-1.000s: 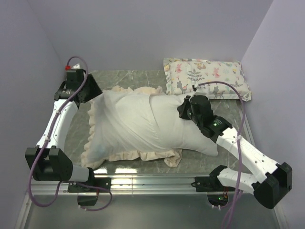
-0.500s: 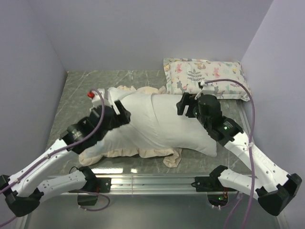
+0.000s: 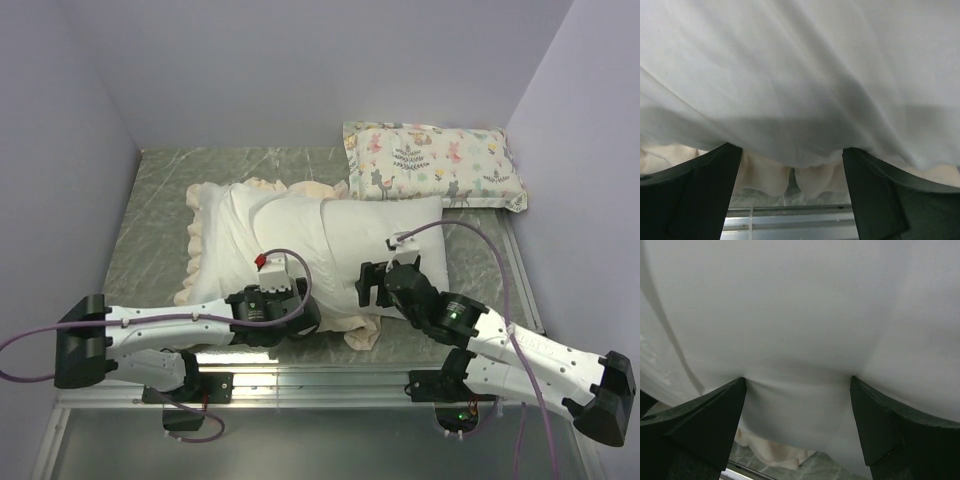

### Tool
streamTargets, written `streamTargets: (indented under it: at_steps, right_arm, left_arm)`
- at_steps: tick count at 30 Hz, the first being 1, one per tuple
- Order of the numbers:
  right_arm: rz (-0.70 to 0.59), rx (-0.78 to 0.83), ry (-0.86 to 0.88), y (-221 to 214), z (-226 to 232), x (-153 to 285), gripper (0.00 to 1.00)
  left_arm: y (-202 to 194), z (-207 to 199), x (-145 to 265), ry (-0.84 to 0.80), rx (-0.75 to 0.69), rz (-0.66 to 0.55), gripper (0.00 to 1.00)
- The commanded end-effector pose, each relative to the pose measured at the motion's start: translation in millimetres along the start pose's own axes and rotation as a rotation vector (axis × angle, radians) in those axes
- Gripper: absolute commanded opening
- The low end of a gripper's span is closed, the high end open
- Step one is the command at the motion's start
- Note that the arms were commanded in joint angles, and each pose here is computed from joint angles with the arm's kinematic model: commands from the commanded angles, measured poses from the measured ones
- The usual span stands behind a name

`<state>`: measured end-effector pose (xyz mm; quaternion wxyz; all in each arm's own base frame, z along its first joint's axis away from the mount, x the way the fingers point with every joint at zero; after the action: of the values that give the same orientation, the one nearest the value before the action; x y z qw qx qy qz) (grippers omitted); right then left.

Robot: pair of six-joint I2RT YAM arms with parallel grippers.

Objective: Remove the pillowcase from the pillow

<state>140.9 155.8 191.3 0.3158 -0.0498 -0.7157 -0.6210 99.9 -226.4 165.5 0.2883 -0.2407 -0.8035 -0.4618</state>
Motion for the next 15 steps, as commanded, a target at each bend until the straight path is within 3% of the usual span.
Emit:
streamTargets:
  at_steps: [1,3,4,5,7,9,11,15]
  right_arm:
    - [-0.06,-0.067,-0.064,-0.3,1.5,-14.0,0.93]
    - [-0.043,-0.057,-0.078,-0.9,4.3,-20.3,0.93]
    - [-0.044,-0.06,-0.079,0.3,5.9,-23.2,0.92]
    - [-0.034,-0.052,-0.089,0.6,7.8,-27.5,0.9]
    - [-0.015,-0.046,-0.124,3.2,4.9,-30.5,0.56]
    - [-0.027,-0.044,-0.151,18.0,3.5,-28.5,0.16]
    - [-0.047,-0.044,-0.186,36.6,-6.3,-19.4,0.0]
    - [-0.103,-0.1,-0.215,72.1,-40.7,1.3,0.0]
  left_arm:
    - [5.9,-0.6,-11.8,0.031,0.089,-0.117,0.86]
    - [6.3,3.9,-25.3,0.076,0.091,-0.122,0.71]
    - [6.0,6.1,-30.0,0.088,0.078,-0.113,0.57]
    - [10.2,8.1,-35.6,0.097,0.088,-0.109,0.29]
    - [12.8,13.8,-39.5,0.103,0.095,-0.091,0.01]
    - [27.8,19.6,-35.3,0.113,0.132,-0.116,0.01]
    - [49.4,29.0,-24.7,0.124,0.171,-0.15,0.0]
    - [91.1,54.1,-7.0,0.14,0.251,-0.218,0.0]
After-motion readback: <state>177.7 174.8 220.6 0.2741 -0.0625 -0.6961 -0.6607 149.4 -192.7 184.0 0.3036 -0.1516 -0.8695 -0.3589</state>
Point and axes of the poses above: each gripper's point midway between its finger pads, its own x axis back along the fingers, its own z axis along the line the jaws close on, y = z × x, the point moved 8 cm from there along x, back along the fingers, and after that the axes turned 15 degrees about x, right-handed, at the moved point
